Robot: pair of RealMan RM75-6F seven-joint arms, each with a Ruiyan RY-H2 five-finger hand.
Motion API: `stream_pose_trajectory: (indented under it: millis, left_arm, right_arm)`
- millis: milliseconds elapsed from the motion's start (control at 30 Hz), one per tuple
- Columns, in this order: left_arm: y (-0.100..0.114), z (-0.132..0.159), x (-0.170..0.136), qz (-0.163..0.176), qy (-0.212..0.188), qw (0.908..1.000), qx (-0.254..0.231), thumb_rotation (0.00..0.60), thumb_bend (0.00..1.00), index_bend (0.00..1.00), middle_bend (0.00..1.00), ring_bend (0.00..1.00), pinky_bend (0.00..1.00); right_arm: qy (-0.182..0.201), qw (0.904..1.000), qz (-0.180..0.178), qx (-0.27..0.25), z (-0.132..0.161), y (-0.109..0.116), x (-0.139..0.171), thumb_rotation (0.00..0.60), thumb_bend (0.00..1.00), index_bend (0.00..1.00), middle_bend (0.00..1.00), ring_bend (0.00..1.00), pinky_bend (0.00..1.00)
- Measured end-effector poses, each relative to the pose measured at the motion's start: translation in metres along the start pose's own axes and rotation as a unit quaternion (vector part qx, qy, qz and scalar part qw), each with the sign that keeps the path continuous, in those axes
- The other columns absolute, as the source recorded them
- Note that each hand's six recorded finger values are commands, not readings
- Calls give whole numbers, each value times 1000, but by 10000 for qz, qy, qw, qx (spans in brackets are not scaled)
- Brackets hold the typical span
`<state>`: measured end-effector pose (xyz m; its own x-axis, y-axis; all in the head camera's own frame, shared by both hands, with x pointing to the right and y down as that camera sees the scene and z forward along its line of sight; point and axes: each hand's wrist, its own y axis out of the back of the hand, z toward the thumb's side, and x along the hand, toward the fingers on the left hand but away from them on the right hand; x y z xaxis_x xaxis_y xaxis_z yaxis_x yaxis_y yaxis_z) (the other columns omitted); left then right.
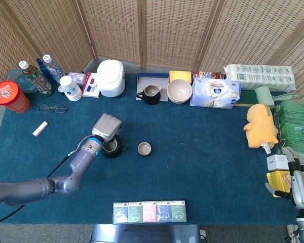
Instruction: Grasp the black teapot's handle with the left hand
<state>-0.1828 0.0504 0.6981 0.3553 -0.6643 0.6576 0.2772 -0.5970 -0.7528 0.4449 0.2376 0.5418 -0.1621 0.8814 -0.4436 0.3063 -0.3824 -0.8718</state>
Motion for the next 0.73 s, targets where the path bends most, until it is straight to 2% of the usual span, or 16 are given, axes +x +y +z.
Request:
stream_pose_trajectory:
  millis: [267, 467, 733]
  left_arm:
    - [17, -1, -14, 166, -190, 9993, -282, 600, 438, 787, 911, 830, 869]
    - [41, 4, -30, 354, -432, 9970, -528, 600, 438, 787, 911, 830, 870]
    - [61, 18, -35, 560, -568, 9956, -499, 600, 438, 787, 911, 830, 870]
  right_arm:
    - [24, 10000, 15, -7, 2, -1, 1, 600, 0, 0, 0, 0, 0]
    - [36, 10000, 17, -28, 2, 0, 2, 600, 0, 0, 0, 0, 0]
    - [45, 9999, -23, -92, 2, 4, 3, 600, 0, 0, 0, 0, 0]
